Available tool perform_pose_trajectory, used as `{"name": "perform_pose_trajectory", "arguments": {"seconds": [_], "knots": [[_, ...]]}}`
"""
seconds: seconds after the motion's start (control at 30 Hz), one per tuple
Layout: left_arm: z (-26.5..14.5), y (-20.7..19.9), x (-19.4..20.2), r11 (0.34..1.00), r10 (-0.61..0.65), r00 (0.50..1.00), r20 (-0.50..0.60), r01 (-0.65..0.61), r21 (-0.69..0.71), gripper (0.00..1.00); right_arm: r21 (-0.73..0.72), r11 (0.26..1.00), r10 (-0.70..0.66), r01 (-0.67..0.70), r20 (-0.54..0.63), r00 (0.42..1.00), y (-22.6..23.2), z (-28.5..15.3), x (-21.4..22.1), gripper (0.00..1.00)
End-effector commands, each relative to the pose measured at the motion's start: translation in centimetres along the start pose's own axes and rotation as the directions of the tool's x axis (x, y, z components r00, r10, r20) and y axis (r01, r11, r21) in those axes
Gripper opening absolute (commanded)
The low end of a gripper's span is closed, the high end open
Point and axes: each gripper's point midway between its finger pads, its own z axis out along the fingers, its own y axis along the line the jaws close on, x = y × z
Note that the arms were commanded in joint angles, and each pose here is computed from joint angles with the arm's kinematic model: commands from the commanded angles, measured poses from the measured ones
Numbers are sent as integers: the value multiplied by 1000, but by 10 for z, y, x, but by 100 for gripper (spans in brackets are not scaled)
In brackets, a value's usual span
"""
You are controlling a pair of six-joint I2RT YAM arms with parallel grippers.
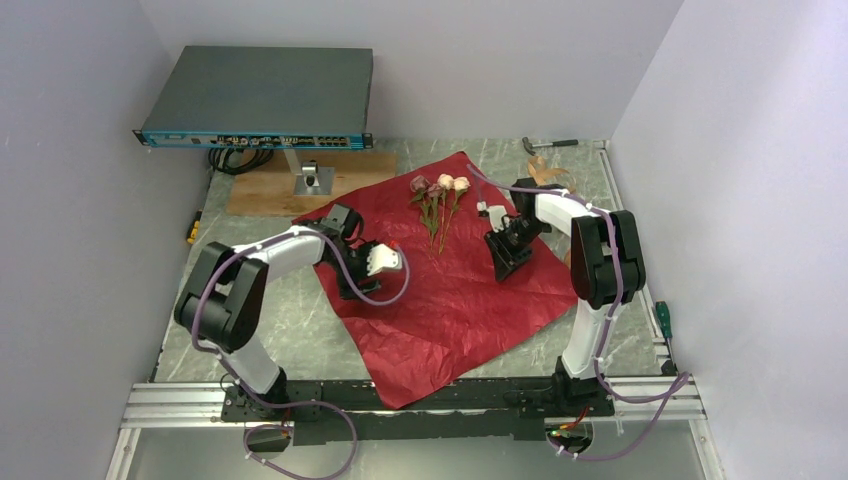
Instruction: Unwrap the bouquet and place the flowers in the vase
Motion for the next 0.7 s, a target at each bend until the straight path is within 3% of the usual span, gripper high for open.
{"name": "perform_pose_trajectory", "arguments": {"seconds": [0.0, 0.07, 0.13, 0.23, 0.37, 0.67], "knots": [[-10, -20, 52, 997, 81, 984, -161, -79, 18, 74, 130, 990, -47, 50, -24, 999, -41, 6, -1, 37], [-12, -18, 66, 996, 82, 974, -212, -85, -6, 74, 117, 992, -52, 53, -11, 999, -38, 4, -6, 39], [-21, -9, 52, 999, 15, 983, -183, -23, -39, 74, 75, 996, -60, 58, 24, 998, -28, -4, -15, 39], [-46, 8, -5, 994, -86, 996, -16, 85, -70, 73, -7, 998, -58, 59, 123, 991, -4, -22, -36, 41], [-74, 28, -70, 981, -137, 972, 193, 160, -113, 72, -53, 998, -5, 21, 290, 957, 21, -59, -73, 41], [-99, 83, -101, 870, -283, 899, 333, 387, -306, 71, -39, 956, 252, -292, 620, 743, 14, -118, -178, 44]]}}
